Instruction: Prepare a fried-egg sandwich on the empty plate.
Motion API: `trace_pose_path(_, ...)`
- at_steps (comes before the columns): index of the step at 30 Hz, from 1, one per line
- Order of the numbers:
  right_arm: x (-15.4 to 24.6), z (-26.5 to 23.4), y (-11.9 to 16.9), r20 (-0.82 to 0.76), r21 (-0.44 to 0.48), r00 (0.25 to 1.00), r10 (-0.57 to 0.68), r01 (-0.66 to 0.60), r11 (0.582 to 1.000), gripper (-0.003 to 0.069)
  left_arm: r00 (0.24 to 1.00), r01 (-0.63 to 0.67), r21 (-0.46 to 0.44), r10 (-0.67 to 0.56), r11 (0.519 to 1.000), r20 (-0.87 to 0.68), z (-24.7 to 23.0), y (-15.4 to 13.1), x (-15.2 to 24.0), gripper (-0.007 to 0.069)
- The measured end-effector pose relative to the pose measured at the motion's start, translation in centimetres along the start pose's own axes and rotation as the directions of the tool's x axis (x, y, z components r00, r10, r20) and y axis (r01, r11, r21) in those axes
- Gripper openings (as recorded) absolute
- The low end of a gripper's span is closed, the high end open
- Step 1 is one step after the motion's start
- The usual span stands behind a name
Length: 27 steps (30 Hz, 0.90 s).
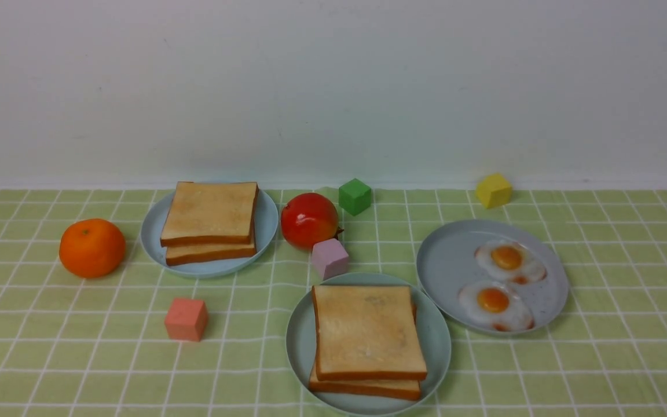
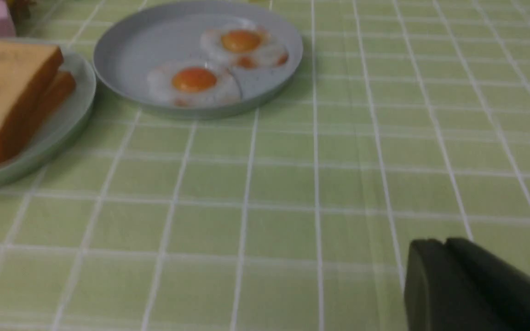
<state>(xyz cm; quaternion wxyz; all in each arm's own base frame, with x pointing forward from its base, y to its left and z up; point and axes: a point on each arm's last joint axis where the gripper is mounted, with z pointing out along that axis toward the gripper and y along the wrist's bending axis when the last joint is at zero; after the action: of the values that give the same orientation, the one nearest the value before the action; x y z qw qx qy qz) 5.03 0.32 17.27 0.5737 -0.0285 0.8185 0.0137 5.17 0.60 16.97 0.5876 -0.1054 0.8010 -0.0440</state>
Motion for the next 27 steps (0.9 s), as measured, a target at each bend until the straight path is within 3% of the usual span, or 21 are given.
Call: trace_pose_path(27,-0.11,0.12,0.12,0.039,-0.014,0.999,0.034,-0.034,0.999,0.0085,1.000,-0.002,0.001,0.002,1.000,0.002,0.00,-0.01,-0.02,0.0057)
